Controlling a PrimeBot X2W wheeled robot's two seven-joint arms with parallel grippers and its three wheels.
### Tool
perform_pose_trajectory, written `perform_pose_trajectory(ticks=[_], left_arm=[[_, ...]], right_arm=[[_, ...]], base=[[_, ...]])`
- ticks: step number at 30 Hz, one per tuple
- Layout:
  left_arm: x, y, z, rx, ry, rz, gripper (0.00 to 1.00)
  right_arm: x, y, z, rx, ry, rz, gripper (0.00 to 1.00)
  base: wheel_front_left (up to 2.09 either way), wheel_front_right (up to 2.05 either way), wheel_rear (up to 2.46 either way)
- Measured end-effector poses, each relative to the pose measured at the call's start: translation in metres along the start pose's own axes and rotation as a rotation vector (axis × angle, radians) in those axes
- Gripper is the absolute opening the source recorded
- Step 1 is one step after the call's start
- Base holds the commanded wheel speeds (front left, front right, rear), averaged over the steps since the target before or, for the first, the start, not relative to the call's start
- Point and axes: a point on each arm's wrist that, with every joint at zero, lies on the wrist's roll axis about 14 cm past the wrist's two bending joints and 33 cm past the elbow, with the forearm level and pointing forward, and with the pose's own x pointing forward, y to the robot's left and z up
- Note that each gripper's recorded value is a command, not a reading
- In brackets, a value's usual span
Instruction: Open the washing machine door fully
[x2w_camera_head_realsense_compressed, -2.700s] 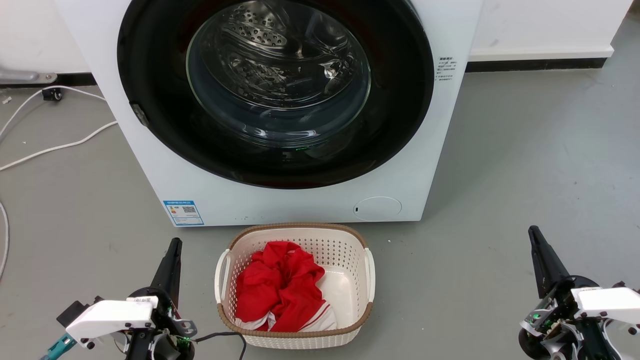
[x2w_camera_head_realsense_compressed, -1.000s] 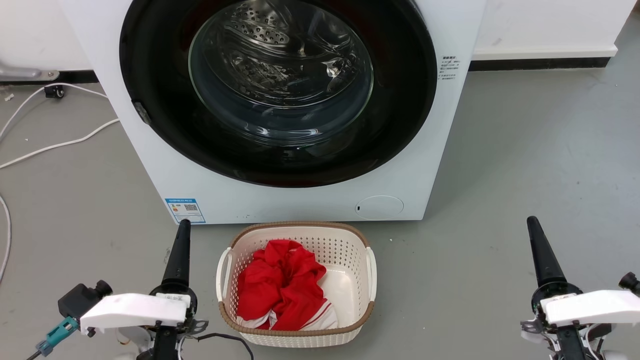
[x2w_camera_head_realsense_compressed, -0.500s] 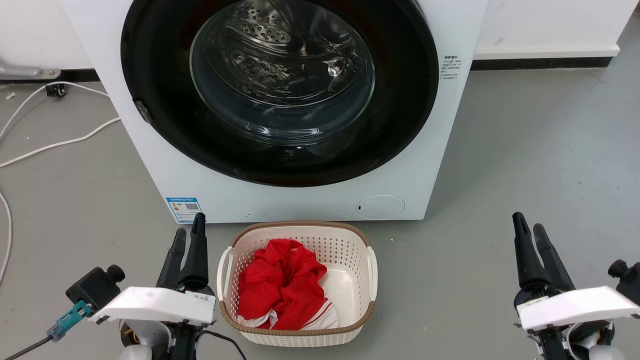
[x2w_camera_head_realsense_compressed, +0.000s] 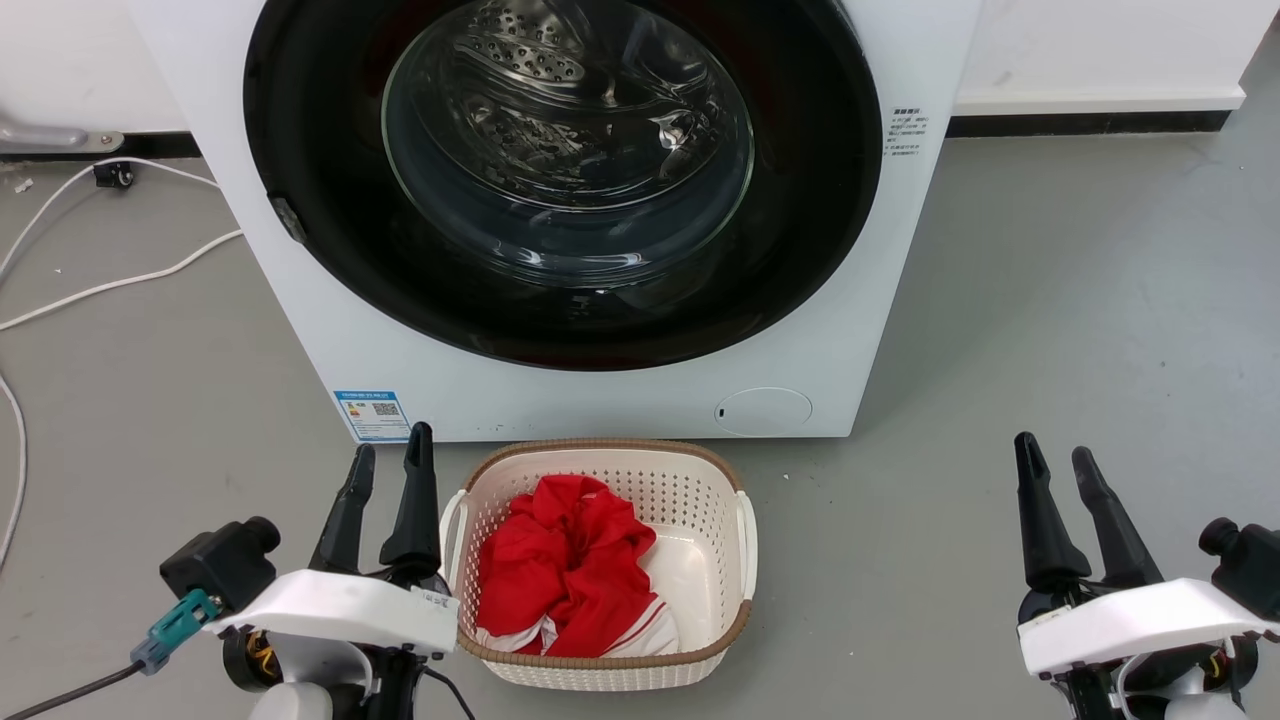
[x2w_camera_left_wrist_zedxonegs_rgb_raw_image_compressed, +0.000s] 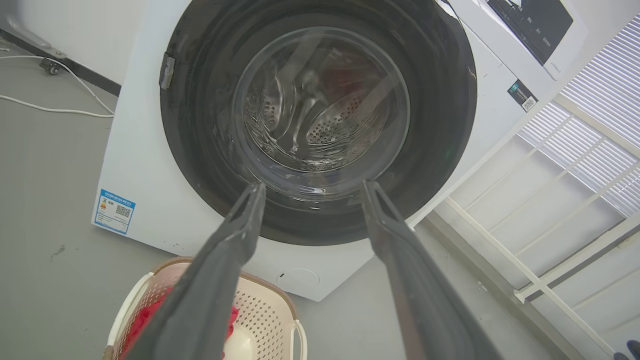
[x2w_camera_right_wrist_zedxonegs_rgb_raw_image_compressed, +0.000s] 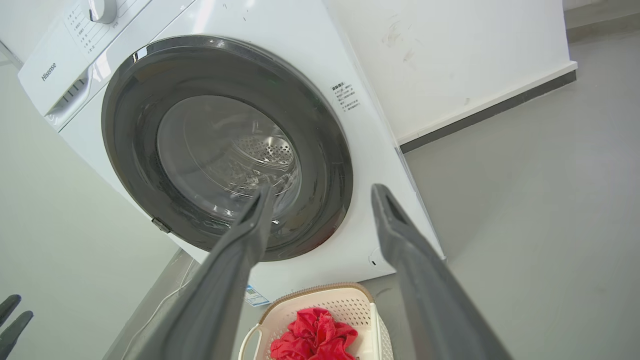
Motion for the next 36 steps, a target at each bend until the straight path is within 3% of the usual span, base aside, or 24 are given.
perform_pose_trajectory(ticks=[36], left_arm=[[0.001, -0.015, -0.001, 0.382, -0.041, -0.059, 1.0]], right_arm=[[-0.001, 0.011, 0.001, -0.383, 0.004, 0.056, 1.0]], base=[[0.0, 0.0, 0.0]])
